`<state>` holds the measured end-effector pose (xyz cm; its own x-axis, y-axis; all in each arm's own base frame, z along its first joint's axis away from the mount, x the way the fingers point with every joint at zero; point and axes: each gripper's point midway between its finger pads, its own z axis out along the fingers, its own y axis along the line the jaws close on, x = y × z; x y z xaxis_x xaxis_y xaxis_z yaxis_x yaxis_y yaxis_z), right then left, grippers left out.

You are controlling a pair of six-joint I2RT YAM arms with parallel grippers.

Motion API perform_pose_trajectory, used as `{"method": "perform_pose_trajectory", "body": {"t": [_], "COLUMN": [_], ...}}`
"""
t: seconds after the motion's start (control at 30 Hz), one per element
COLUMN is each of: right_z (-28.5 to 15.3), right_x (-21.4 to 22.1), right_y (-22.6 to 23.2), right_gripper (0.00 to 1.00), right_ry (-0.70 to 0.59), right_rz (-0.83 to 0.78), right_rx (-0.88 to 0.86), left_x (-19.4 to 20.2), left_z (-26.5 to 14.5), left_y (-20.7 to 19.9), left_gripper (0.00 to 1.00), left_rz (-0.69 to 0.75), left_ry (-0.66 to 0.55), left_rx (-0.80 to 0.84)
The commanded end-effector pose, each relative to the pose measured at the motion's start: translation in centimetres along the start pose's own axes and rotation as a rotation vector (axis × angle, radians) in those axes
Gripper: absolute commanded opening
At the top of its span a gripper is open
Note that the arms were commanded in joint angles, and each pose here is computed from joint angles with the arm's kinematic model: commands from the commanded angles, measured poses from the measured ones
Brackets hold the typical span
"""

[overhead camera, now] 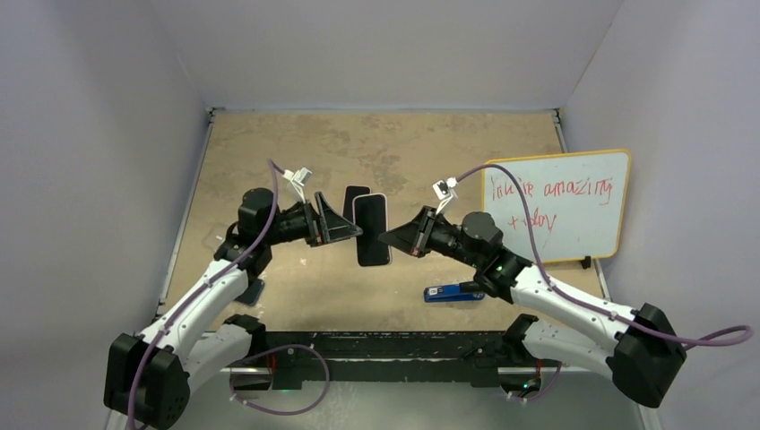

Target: Put the phone into the phone case

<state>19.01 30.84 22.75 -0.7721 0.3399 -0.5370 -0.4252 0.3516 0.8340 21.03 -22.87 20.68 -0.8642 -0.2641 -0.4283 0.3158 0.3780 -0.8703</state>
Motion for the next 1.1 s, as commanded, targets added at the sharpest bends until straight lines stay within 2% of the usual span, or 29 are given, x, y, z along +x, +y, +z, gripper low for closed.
{"method": "perform_pose_trajectory", "body": {"t": [0.0, 0.13, 0.3, 0.33, 0.47, 0.53, 0.57, 0.67, 0.77, 0.9, 1.07], "right_z": [-0.7, -0.3, 0.2, 0.3, 0.4, 0.4, 0.4, 0.3, 0.3, 0.1, -0.2], "right_x": [-1.7, -1.0, -0.4, -0.2, 0.4, 0.6, 0.7, 1.3, 2.3, 4.0, 4.6], "right_y": [5.8, 6.1, 6.0, 6.0, 5.5, 5.3, 5.2, 4.7, 3.5, 2.5, 2.3], "right_gripper": [0.00, 0.00, 0.00, 0.00, 0.01, 0.10, 0.20, 0.44, 0.56, 0.58, 0.50], "right_ry": [-0.049, -0.012, 0.012, 0.024, 0.052, 0.055, 0.060, 0.087, 0.128, 0.198, 0.211], "right_rz": [-0.029, -0.013, 0.011, 0.011, 0.020, 0.020, 0.019, 0.011, 0.009, 0.026, 0.048], "right_rx": [-0.247, -0.297, -0.317, -0.320, -0.318, -0.313, -0.308, -0.289, -0.248, -0.247, -0.257], "left_x": [-1.1, -1.0, -1.0, -1.0, -1.2, -1.3, -1.3, -1.6, -1.9, -2.2, -2.5], "left_z": [-0.4, -0.5, -0.5, -0.5, -0.6, -0.6, -0.5, -0.6, -0.7, -0.8, -0.7], "left_y": [-4.4, -5.2, -5.4, -5.3, -5.5, -5.7, -5.7, -6.1, -6.7, -6.9, -6.9], "left_gripper": [0.87, 0.84, 0.70, 0.64, 0.30, 0.14, 0.02, 0.00, 0.00, 0.00, 0.00], "left_rz": [0.032, 0.036, 0.043, 0.040, 0.021, 0.017, 0.014, 0.011, 0.020, 0.032, 0.036], "left_ry": [-0.032, -0.038, -0.039, -0.042, -0.055, -0.058, -0.059, -0.067, -0.079, -0.098, -0.111], "left_rx": [0.221, 0.287, 0.297, 0.298, 0.318, 0.326, 0.328, 0.346, 0.368, 0.377, 0.382]}}
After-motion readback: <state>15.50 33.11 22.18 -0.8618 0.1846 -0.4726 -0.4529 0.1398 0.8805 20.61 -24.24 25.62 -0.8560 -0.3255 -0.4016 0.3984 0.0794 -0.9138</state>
